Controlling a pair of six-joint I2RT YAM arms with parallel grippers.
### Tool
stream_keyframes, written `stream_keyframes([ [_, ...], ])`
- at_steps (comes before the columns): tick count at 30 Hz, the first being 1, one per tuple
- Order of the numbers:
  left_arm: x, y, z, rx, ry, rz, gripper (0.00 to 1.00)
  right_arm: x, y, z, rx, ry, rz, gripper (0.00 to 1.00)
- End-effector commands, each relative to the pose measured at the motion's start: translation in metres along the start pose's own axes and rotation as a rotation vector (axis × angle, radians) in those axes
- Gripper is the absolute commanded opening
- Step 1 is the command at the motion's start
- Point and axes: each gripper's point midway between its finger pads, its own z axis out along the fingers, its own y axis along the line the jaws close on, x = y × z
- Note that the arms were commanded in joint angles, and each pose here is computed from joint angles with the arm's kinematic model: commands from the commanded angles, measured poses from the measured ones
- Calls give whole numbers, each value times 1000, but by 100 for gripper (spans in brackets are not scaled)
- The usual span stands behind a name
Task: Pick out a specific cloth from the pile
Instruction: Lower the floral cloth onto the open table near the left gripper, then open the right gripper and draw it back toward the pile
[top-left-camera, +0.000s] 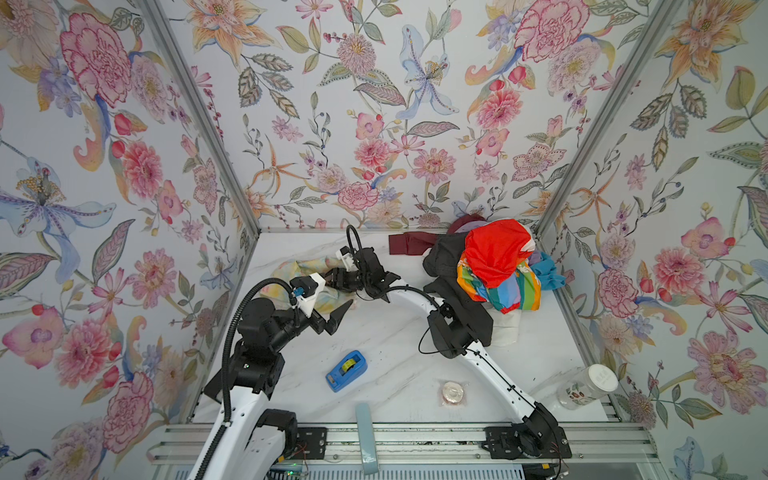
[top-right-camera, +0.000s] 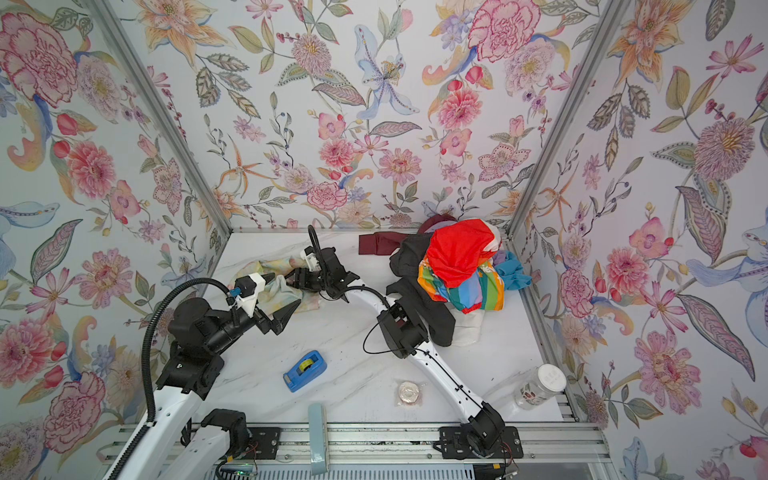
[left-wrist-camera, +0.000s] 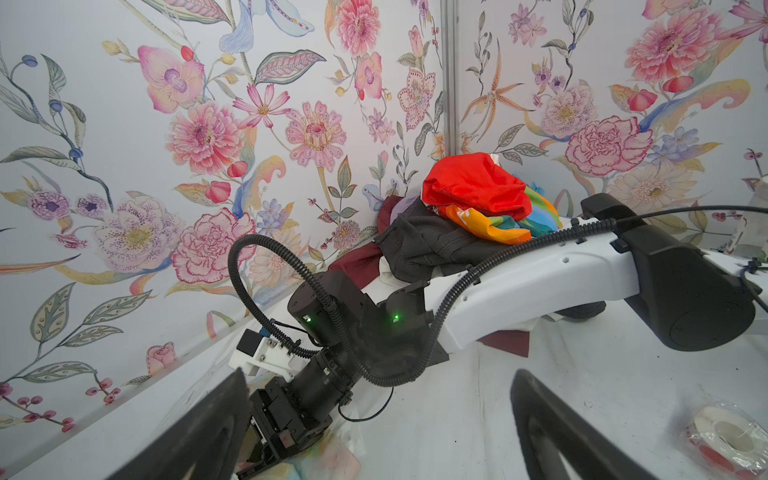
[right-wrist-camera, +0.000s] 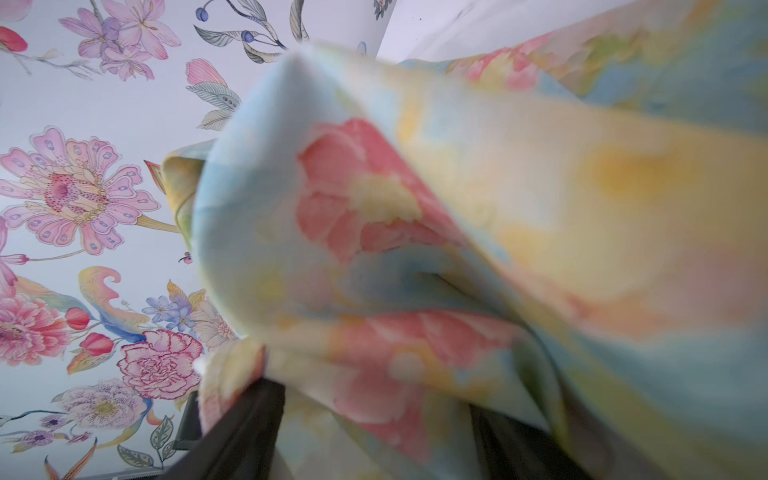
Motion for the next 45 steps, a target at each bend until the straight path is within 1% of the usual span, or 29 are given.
stream_keyframes([
  [1,-10,-4,-1,13,-35,10,99,-15,37,-8,-102,-7,-63,73],
  [4,-13,-6,-2,25,-47,10,99,-20,61,-15,-158,-6,-104,77],
  [7,-12,-6,-1,28,-44,6,99,-22,75,-20,-165,4,-111,80],
  [8,-12,-6,-1,30,-43,5,99,-21,77,-21,-159,11,-111,83],
  [10,-11,-6,-1,31,-43,3,99,-20,81,-24,-141,23,-118,99],
  [16,-10,-6,0,34,-43,-6,99,-18,93,-37,-60,44,-163,99],
  [24,-8,-7,1,38,-41,-20,99,-6,96,-58,50,81,-157,99],
  [30,-4,-7,2,42,-35,-31,99,0,93,-89,159,84,-180,99],
  [33,-3,-8,4,53,-31,-40,99,0,91,-112,209,70,-186,99],
  [38,-1,-9,5,62,-32,-52,99,0,93,-161,322,38,-231,99],
  [45,3,-9,7,72,-15,-71,99,6,89,-243,471,7,-258,99],
])
